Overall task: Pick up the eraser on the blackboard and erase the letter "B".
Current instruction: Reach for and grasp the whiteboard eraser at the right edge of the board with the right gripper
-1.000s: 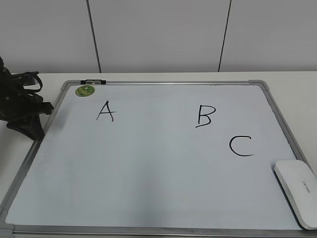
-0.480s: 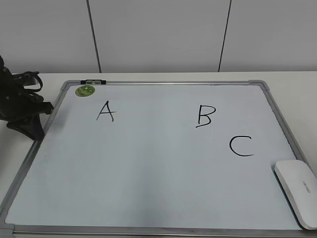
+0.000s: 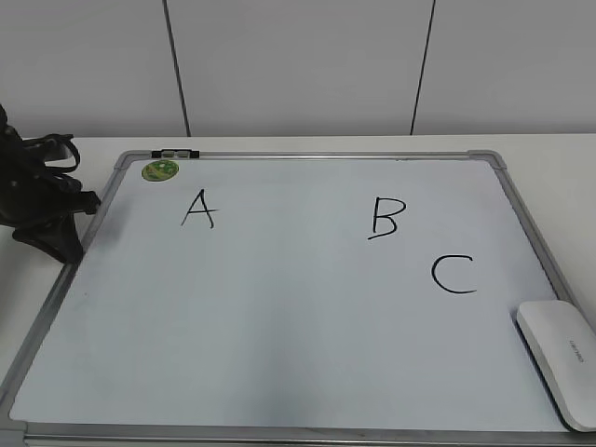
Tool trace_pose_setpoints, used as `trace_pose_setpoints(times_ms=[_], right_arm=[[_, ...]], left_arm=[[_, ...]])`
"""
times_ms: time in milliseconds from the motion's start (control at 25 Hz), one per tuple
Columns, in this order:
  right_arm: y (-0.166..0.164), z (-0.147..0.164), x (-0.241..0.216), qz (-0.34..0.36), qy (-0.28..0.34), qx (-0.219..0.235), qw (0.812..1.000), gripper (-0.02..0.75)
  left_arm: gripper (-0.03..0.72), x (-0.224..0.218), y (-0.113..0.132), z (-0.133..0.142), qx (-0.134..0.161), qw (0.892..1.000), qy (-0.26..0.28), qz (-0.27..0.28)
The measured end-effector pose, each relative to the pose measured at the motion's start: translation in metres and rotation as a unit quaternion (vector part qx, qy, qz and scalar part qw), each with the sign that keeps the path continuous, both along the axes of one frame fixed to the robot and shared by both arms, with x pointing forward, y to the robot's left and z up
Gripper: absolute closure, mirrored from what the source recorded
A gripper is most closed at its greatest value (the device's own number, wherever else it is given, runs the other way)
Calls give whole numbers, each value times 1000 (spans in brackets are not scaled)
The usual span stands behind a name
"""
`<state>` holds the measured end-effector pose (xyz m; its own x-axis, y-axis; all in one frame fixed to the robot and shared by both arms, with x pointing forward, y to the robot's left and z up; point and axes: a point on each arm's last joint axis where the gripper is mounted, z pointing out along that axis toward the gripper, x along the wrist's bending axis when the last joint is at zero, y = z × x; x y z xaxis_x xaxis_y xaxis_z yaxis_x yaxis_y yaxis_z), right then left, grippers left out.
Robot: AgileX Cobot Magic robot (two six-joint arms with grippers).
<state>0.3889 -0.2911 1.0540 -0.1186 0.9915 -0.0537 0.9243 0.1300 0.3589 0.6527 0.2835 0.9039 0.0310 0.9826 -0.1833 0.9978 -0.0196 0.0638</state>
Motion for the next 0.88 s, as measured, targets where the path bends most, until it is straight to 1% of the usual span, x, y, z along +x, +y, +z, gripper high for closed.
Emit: trace_pose_setpoints(times_ms=[240, 360, 400, 520, 880], right_arm=[[18, -14, 19, 28, 27, 18, 999, 192], [23, -23, 32, 35, 31, 22, 999, 148], [25, -28, 37, 31, 38, 22, 999, 125], [25, -42, 51, 15, 53, 15, 998, 97], [28, -83, 78, -14, 105, 5, 994, 90]], left_arm=[[678, 0, 0, 0, -1, 1000, 0, 1], [678, 0, 0, 0, -1, 1000, 0, 1], [678, 0, 0, 0, -1, 1000, 0, 1], [678, 0, 0, 0, -2, 1000, 0, 2], [678, 0, 0, 0, -2, 1000, 0, 2]])
